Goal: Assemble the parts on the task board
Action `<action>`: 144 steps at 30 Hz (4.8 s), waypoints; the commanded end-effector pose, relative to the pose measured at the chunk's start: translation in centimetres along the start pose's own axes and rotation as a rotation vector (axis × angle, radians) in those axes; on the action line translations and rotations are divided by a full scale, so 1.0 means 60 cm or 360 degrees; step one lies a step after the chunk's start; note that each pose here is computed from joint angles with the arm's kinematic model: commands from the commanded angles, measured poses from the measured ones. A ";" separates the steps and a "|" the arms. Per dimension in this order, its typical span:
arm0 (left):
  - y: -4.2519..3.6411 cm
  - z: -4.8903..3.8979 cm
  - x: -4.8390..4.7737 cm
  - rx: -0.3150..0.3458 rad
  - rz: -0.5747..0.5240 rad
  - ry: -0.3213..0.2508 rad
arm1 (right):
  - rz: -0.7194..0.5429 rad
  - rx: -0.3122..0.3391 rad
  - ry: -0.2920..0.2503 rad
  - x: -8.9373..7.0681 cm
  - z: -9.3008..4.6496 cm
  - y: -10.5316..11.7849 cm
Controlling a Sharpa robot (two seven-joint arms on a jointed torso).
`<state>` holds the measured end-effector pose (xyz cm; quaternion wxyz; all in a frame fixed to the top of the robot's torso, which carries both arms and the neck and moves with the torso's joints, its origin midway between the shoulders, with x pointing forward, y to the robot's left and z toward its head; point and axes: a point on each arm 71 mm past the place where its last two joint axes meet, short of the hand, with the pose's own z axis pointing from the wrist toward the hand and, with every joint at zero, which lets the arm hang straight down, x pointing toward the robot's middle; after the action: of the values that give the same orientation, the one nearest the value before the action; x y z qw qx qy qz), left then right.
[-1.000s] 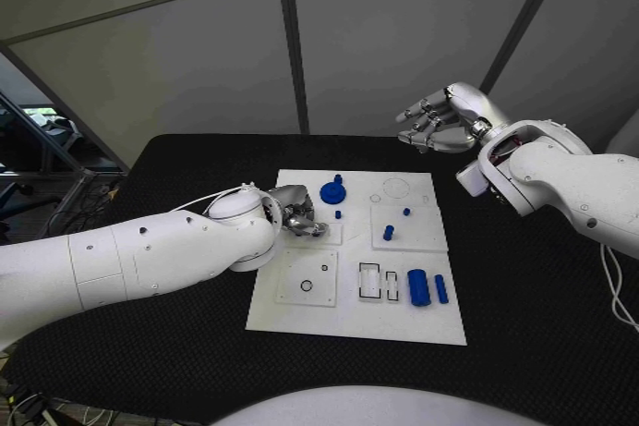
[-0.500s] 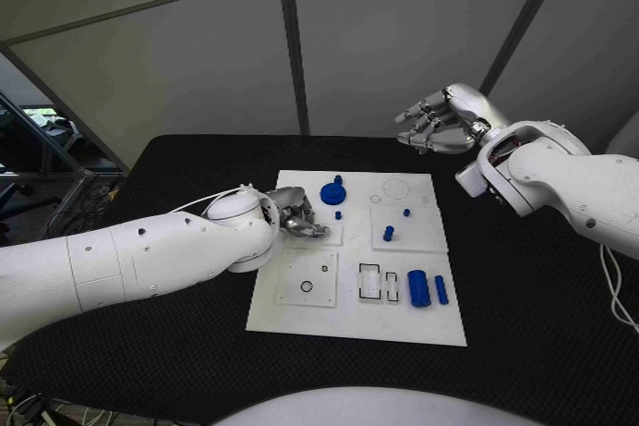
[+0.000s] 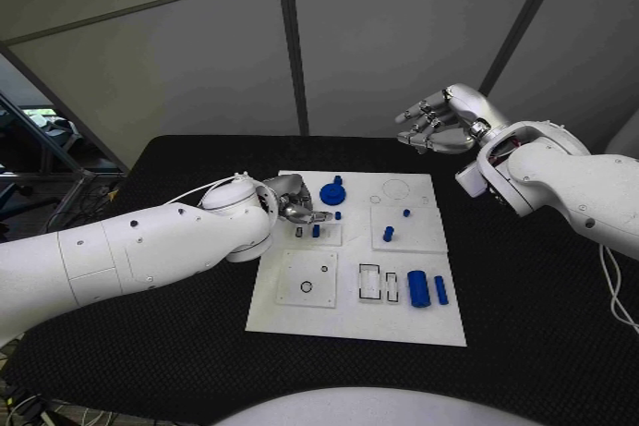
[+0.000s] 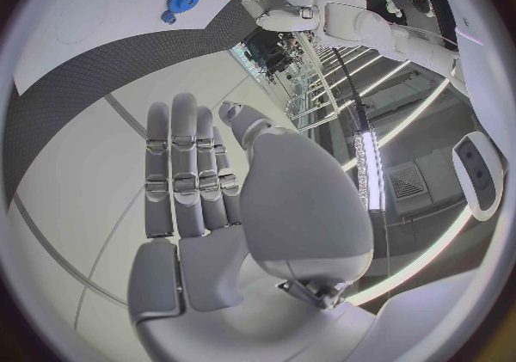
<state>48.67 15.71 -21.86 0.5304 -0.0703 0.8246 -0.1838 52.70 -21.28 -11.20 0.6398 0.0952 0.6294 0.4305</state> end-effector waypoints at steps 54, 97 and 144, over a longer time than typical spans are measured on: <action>0.041 0.091 -0.126 -0.0295 0.0226 0.0359 | 0.0012 0.0014 0.0016 0.001 0.005 -0.004; 0.023 0.095 -0.103 -0.0253 0.0172 0.0464 | 0.0020 0.0001 0.0037 0.007 0.009 0.000; 0.026 0.062 -0.113 -0.0076 -0.0111 0.0286 | 0.0015 0.0006 0.0033 0.004 0.007 -0.003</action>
<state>55.08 18.71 -18.63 0.4240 -0.0716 0.8898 -0.1530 53.12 -21.07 -11.55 0.6313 0.0967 0.6378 0.4305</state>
